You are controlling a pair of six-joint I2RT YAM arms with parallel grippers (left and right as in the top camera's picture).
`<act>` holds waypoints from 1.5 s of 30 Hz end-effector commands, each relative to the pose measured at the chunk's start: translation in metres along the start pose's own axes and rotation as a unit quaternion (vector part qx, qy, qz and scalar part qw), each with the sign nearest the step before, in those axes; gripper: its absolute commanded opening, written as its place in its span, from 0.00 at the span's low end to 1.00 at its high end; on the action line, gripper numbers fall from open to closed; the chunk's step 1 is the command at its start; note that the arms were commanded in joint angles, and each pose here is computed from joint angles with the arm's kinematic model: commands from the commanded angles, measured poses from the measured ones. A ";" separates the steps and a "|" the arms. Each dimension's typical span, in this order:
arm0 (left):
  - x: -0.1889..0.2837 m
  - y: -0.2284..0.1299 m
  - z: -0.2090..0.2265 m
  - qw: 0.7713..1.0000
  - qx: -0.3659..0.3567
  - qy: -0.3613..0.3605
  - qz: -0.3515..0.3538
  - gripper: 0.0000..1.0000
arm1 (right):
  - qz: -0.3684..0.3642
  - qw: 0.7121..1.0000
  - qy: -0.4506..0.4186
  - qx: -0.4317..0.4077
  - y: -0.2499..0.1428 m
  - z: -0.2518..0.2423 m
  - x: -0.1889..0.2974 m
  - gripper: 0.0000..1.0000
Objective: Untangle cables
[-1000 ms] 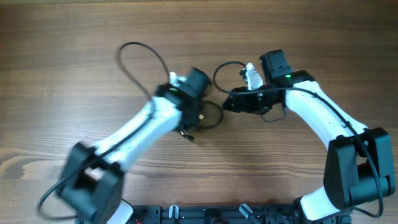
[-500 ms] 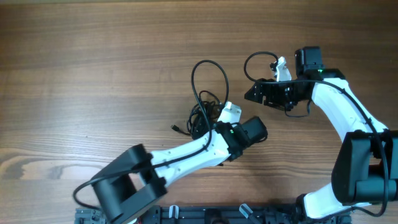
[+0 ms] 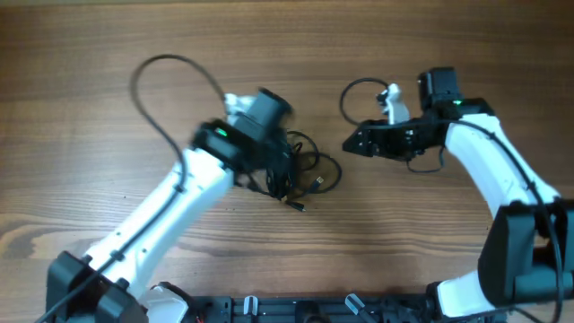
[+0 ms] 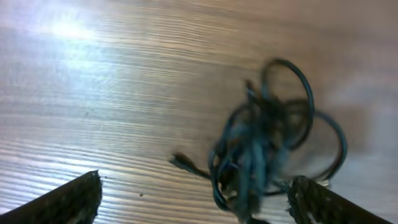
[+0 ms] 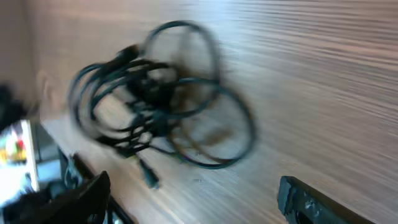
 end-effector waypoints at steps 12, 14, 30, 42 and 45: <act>-0.030 0.013 0.107 0.938 0.191 -0.284 0.055 1.00 | -0.026 0.978 -0.171 0.117 -0.050 0.108 -0.083 0.98; -0.043 0.009 0.104 0.934 0.184 -0.305 0.040 1.00 | -0.036 0.972 -0.197 0.124 -0.055 0.109 -0.095 1.00; -0.066 0.000 0.097 0.925 0.165 -0.338 0.048 1.00 | 0.012 0.987 -0.158 0.039 -0.051 0.089 -0.149 0.04; -0.006 -0.008 0.039 0.786 0.187 -0.572 0.141 0.18 | 0.060 0.987 0.099 0.114 -0.028 0.131 -0.105 0.04; -0.005 -0.010 0.029 0.785 0.181 -0.572 0.155 0.18 | 0.053 0.988 0.087 0.113 -0.026 0.128 -0.106 0.04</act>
Point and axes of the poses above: each gripper's point midway between its finger pads, its own x axis back along the fingers, its own z axis along the line the jaws close on, y = z × x, the point moved 4 cm from there along x, back along the fingers, and after that the axes turned 6 degrees about -x, right-handed, at the moved point
